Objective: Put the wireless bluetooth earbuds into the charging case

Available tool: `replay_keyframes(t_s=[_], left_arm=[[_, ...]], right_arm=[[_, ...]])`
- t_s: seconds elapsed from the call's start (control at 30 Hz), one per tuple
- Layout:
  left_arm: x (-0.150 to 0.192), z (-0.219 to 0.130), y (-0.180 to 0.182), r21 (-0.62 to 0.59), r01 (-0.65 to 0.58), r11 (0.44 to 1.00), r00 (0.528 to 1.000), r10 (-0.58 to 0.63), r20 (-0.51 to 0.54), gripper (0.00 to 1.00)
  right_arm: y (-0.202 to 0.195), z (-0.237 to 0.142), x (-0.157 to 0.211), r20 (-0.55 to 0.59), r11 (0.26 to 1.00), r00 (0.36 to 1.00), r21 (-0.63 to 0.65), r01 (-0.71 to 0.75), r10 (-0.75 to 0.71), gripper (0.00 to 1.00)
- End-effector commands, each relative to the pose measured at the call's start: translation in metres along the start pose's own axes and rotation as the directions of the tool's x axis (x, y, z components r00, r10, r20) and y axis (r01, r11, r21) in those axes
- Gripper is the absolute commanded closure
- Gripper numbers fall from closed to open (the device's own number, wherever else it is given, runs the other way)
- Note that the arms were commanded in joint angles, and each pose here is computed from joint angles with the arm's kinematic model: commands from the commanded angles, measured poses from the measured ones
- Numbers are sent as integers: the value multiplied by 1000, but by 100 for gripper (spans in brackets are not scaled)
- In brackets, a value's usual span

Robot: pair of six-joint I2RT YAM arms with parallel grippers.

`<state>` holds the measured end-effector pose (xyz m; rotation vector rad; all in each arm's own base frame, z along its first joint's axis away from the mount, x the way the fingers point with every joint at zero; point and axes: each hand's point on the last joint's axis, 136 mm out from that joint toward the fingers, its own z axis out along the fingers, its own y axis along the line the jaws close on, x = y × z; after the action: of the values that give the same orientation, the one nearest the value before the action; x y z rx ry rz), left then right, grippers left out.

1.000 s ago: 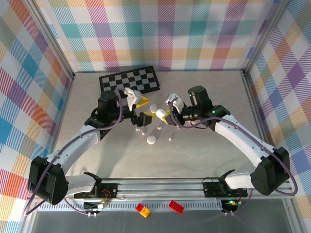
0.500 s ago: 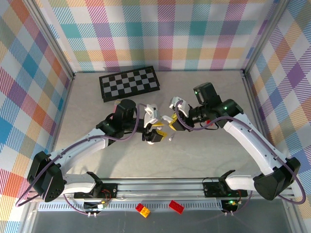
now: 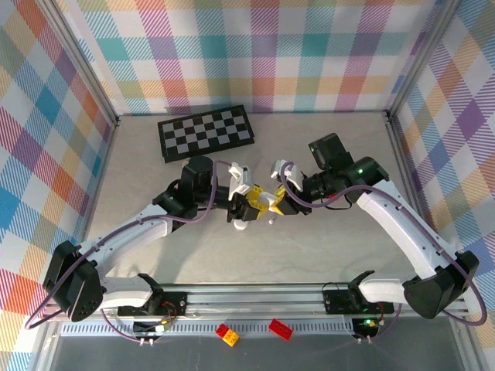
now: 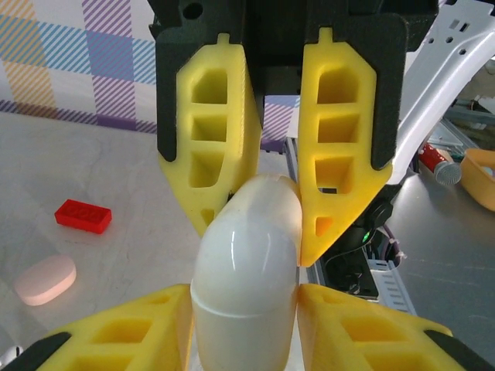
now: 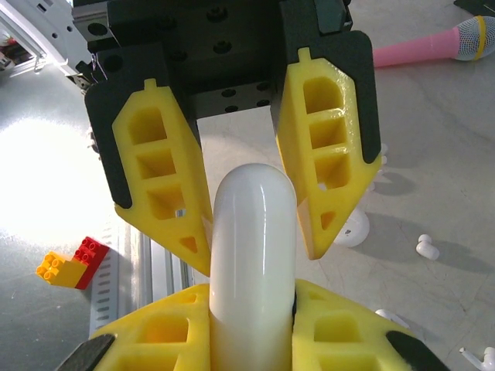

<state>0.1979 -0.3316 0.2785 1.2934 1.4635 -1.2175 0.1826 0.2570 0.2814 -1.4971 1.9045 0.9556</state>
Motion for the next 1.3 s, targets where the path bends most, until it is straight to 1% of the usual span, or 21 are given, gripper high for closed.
replay_keyframes(t_s=[0.0, 0.1, 0.17, 0.2, 0.43, 0.53, 0.7, 0.77, 0.87, 0.9, 0.93, 0.97, 1.03, 1.1, 1.27], left_arm=[[-14, 1, -8, 44, -32, 999, 999, 30, 39, 61], [-11, 2, -8, 47, -27, 999, 999, 25, 30, 62], [-12, 2, -7, 48, -25, 999, 999, 24, 29, 68], [-11, 2, -7, 50, -24, 998, 999, 22, 28, 69], [-14, 3, -10, 67, -24, 997, 999, 22, 30, 69], [-13, 4, -10, 68, -21, 997, 999, 20, 28, 65], [-12, 4, -9, 67, -19, 998, 1000, 18, 26, 67], [-11, 5, -9, 65, -17, 998, 1000, 16, 24, 71], [-11, 4, -8, 59, -17, 998, 1000, 16, 22, 84], [-10, 4, -8, 57, -18, 998, 1000, 17, 22, 87], [-10, 4, -8, 56, -18, 998, 1000, 17, 22, 90], [-9, 4, -8, 56, -17, 998, 1000, 16, 21, 91], [-7, 3, -8, 52, -17, 999, 1000, 16, 19, 93], [-6, 3, -8, 46, -19, 999, 1000, 18, 17, 95], [-5, 1, -7, 29, -36, 999, 999, 36, 21, 97]], right_arm=[[7, -2, -7, 16, 999, 999, -35, 31, -31, 100], [6, -2, -7, 16, 999, 999, -28, 32, -32, 100], [5, -2, -7, 19, 999, 999, -27, 34, -34, 100], [6, -2, -7, 19, 999, 999, -27, 34, -34, 100], [5, 0, -6, 12, 999, 1000, -33, 27, -27, 100], [4, 1, -5, 10, 999, 1000, -35, 27, -27, 100], [2, 1, -4, 5, 999, 1000, -28, 27, -27, 100], [2, 2, -4, 3, 999, 1000, -27, 27, -27, 100], [0, 2, -4, 2, 1000, 1000, -14, 17, -17, 100], [-2, 2, -5, 11, 1000, 1000, -4, 11, -11, 99], [-4, 1, -6, 18, 1000, 1000, 11, 6, -7, 95], [-6, 1, -7, 27, 999, 1000, 32, 3, -3, 89], [-13, -2, -8, 46, 996, 999, 85, -3, -1, 82], [-18, -6, -10, 63, 992, 998, 126, -13, 5, 70], [-33, -18, -14, 106, 976, 993, 204, -76, 56, 62]])
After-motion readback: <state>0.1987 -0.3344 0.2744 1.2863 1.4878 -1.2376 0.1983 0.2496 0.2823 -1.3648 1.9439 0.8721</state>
